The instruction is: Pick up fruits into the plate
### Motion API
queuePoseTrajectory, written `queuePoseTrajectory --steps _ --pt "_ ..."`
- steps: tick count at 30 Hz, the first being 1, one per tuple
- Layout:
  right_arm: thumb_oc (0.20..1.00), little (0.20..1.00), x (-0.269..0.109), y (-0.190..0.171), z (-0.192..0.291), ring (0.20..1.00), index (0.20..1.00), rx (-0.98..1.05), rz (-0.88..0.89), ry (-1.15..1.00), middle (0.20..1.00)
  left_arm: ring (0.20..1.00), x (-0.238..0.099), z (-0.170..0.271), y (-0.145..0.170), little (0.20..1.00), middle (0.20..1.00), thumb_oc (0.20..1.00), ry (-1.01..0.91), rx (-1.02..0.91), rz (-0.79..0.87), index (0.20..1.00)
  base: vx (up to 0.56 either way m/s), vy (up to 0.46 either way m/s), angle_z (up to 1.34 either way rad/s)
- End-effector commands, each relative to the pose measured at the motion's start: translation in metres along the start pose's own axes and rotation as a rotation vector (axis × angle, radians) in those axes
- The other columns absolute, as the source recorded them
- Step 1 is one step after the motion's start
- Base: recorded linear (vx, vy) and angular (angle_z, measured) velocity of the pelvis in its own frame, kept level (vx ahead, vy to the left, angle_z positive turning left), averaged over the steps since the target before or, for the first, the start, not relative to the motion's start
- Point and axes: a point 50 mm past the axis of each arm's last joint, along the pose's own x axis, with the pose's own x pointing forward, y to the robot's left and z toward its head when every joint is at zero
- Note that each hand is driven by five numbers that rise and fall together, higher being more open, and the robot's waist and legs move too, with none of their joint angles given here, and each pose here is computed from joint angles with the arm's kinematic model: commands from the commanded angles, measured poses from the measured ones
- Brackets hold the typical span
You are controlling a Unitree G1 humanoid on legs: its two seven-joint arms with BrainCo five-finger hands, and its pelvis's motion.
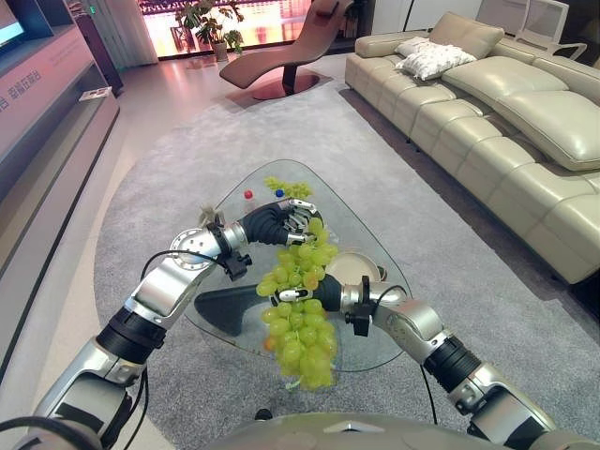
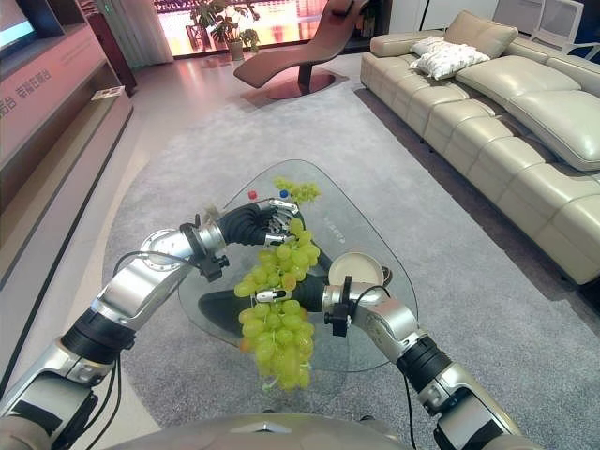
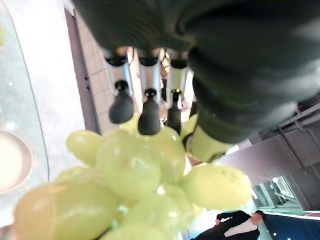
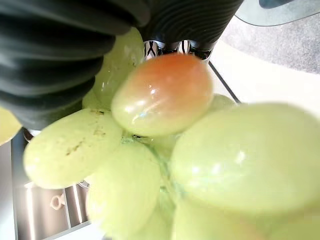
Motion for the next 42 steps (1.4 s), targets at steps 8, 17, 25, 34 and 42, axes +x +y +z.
queuePoseTrajectory --steps 8,17,25,34,42 --pt "0.2 0.2 -0.017 -0.006 0.017 0.2 0.2 -0.014 -0.098 -0.2 0.2 1.0 -0.021 -0.012 0.03 1.0 1.0 1.0 -0.037 -0.093 0.292 1.0 0.0 0.0 0.0" --pt "0.2 0.2 -0.107 -0.034 -0.009 0.2 0.2 -0.005 -0.498 -0.18 0.2 1.0 -0.11 -0.114 0.006 1.0 1.0 1.0 0.344 -0.32 0.588 1.0 0.03 0.011 0.03" --pt "0.2 0.2 -0.17 -0.057 -0.011 0.2 0.2 -0.072 -0.865 -0.097 0.2 1.0 -0.177 -0.204 -0.071 1.0 1.0 1.0 0.851 -0.577 0.727 1.0 0.03 -0.015 0.13" --pt "0.2 0.2 -0.21 -0.096 0.014 0.2 0.2 -0.208 -1.243 0.115 0.2 1.0 -0.247 -0.244 -0.183 1.0 1.0 1.0 1.448 -0.804 0.691 1.0 0.03 -0.033 0.15" --pt "0.2 0.2 -0.234 -0.117 0.05 0.2 0.2 -0.277 -1.479 0.224 0.2 1.0 -0.238 -0.246 -0.185 1.0 1.0 1.0 1.555 -0.695 0.512 1.0 -0.04 -0.041 0.27"
